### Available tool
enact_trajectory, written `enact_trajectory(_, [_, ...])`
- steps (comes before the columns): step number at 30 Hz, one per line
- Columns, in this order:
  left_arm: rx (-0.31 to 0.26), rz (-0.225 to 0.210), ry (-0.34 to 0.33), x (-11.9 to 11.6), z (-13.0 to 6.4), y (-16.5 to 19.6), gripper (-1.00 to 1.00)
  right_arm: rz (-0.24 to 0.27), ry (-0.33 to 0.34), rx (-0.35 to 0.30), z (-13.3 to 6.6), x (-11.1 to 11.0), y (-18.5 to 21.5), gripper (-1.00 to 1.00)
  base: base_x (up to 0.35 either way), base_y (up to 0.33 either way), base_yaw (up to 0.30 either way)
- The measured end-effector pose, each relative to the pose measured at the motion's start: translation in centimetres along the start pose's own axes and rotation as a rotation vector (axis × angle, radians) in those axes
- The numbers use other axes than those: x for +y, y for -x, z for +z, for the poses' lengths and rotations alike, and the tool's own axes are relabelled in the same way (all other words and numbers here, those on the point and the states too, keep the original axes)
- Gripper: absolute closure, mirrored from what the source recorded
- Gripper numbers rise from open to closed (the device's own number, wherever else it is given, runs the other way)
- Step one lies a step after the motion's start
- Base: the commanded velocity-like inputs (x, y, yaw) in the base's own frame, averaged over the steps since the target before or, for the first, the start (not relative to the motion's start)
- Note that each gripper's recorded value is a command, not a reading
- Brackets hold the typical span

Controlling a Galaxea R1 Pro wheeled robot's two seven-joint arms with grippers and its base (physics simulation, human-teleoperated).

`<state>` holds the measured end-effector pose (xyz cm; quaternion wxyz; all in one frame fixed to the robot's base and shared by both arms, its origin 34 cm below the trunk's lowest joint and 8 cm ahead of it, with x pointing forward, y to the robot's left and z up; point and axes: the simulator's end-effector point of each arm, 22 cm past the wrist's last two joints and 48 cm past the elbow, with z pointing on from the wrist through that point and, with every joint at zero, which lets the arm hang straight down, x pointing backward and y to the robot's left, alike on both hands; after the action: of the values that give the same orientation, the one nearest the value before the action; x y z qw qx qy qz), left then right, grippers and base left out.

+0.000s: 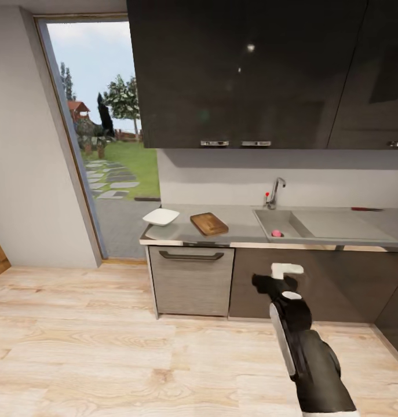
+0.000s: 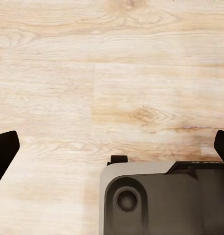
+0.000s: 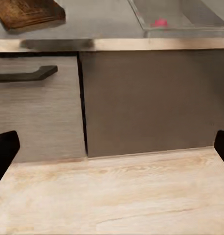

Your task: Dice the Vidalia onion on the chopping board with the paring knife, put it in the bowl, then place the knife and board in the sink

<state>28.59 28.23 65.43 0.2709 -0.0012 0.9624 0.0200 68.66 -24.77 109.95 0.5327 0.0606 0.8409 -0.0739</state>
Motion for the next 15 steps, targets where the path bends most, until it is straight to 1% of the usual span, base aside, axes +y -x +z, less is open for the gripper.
enact_trajectory(1, [0.000,0.000,-0.001,-0.1,0.0,0.0,-1.00,-0.017,-0.004,-0.019,-0.3,1.4,2.6,-1.00,0.196,0.160,0.000])
enact_trajectory(2, [0.000,0.000,-0.001,0.0,0.0,0.0,-1.00,-0.028,-0.007,-0.033,-0.6,2.2,4.1,-1.00,0.215,0.177,0.000])
enact_trajectory(4, [0.000,0.000,0.000,0.0,0.0,0.0,-1.00,-0.056,-0.025,-0.058,-0.9,2.6,6.6,-1.00,0.228,0.190,0.000])
enact_trajectory(8, [0.000,-0.001,0.000,0.0,0.0,0.0,-1.00,-0.065,-0.029,-0.058,-0.8,2.7,7.0,-1.00,0.234,0.194,0.000])
enact_trajectory(15, [0.000,0.000,0.000,0.0,0.0,0.0,-1.00,-0.067,-0.031,-0.052,-0.6,2.7,6.7,-1.00,0.241,0.196,0.000])
